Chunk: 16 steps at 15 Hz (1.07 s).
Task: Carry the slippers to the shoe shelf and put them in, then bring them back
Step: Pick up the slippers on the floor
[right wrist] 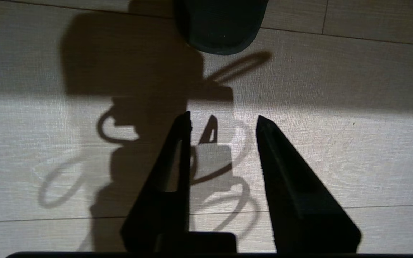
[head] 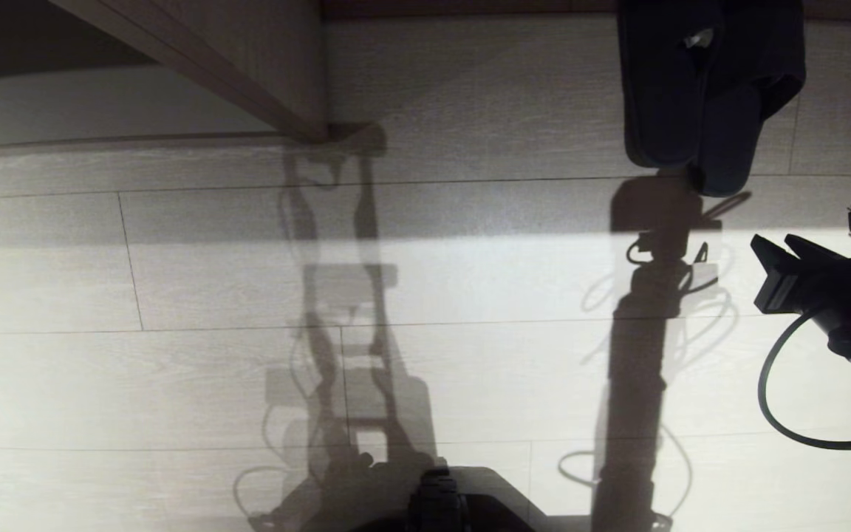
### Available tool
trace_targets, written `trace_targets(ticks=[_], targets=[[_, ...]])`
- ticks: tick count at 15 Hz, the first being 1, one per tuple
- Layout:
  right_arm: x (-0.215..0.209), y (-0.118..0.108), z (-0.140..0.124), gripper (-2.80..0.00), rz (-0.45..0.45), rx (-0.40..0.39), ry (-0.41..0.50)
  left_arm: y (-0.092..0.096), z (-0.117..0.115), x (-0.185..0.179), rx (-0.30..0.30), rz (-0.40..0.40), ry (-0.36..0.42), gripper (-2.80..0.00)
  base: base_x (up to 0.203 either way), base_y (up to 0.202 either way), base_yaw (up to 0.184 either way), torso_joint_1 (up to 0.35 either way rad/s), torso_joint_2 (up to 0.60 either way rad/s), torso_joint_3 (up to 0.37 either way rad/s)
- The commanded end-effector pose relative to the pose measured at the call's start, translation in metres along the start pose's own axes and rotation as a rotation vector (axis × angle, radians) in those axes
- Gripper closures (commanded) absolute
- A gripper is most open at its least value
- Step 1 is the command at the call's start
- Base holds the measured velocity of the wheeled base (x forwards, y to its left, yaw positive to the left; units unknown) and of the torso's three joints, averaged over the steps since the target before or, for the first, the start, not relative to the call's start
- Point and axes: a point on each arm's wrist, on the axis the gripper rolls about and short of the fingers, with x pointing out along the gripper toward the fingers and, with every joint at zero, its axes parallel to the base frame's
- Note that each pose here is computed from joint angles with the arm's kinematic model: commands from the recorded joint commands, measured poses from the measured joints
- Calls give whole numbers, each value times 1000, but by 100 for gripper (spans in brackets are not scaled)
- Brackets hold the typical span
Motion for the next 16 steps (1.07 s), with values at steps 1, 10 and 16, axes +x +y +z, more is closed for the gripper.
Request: trace_targets(ticks=[1,10,16], targets=[[2,0,2,-280,-3,2,-12,0,0,0,0,1,1,0,0,0,0,0,0,0],[48,7,-17,-280,-52,44,-138,0,0,0,0,1,1,0,0,0,0,0,0,0],[68,16,15,-280,-62,97,-280,0,0,0,0,1,-1,0,0,0,0,0,0,0]])
